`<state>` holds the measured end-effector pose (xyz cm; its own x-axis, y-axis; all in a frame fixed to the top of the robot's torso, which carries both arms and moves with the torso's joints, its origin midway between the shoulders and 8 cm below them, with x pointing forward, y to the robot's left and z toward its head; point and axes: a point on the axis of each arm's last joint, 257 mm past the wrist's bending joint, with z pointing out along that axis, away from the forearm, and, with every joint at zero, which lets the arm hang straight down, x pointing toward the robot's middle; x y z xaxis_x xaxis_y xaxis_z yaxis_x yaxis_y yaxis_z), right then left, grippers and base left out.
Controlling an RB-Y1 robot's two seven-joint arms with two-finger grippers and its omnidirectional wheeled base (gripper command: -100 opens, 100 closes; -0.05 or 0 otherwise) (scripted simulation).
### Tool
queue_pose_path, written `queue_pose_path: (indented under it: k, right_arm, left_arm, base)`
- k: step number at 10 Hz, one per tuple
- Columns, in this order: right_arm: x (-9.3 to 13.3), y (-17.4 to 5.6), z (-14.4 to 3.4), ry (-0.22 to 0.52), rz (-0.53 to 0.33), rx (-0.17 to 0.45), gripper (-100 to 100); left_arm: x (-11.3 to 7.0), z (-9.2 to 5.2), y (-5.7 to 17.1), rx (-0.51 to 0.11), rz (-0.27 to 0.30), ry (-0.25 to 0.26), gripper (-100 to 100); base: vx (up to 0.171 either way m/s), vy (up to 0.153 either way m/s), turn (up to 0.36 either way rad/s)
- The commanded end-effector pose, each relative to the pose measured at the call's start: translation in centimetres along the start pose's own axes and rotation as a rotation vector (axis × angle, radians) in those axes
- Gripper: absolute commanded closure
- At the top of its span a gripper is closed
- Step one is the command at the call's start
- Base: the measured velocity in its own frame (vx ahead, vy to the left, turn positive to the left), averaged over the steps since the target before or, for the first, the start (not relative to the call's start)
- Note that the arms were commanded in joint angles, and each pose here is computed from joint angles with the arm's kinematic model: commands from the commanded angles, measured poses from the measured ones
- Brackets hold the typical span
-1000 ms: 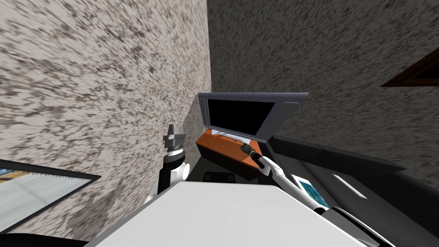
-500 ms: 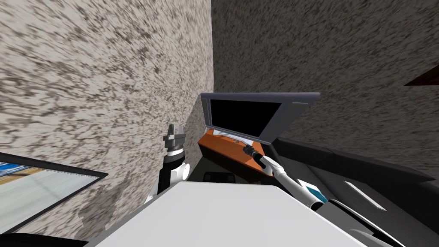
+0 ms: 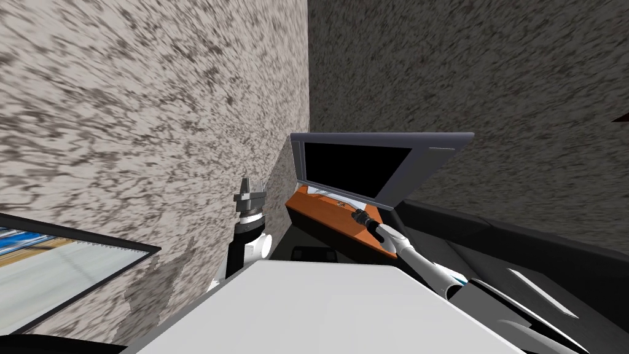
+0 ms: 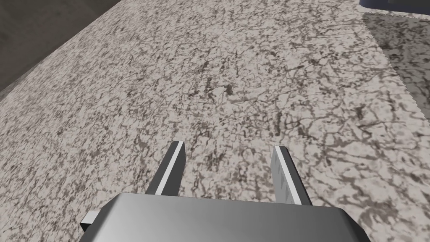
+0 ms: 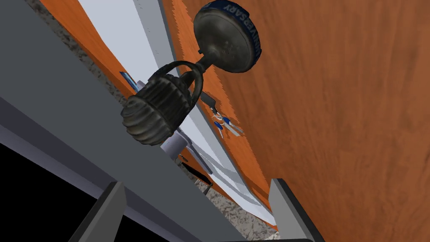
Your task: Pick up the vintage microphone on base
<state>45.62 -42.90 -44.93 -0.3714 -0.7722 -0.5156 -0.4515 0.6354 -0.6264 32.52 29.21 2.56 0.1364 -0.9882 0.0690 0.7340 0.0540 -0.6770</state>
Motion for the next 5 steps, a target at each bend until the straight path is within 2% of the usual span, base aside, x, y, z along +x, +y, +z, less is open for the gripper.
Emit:
queue_pose_path:
  k: [1, 5]
  right_arm:
    - [2.1, -0.8, 0.0, 0.048, -0.082, 0.002, -100]
    - [8.4, -3.6, -1.1, 0.194, -0.333, 0.001, -100]
  left_arm:
    - [0.0, 0.0, 0.0, 0.000, 0.000, 0.000, 0]
    - [0.0, 0.0, 0.0, 0.000, 0.000, 0.000, 0]
  base:
    - [0.027, 0.026, 0.057]
    - [0.049, 0.046, 0.083]
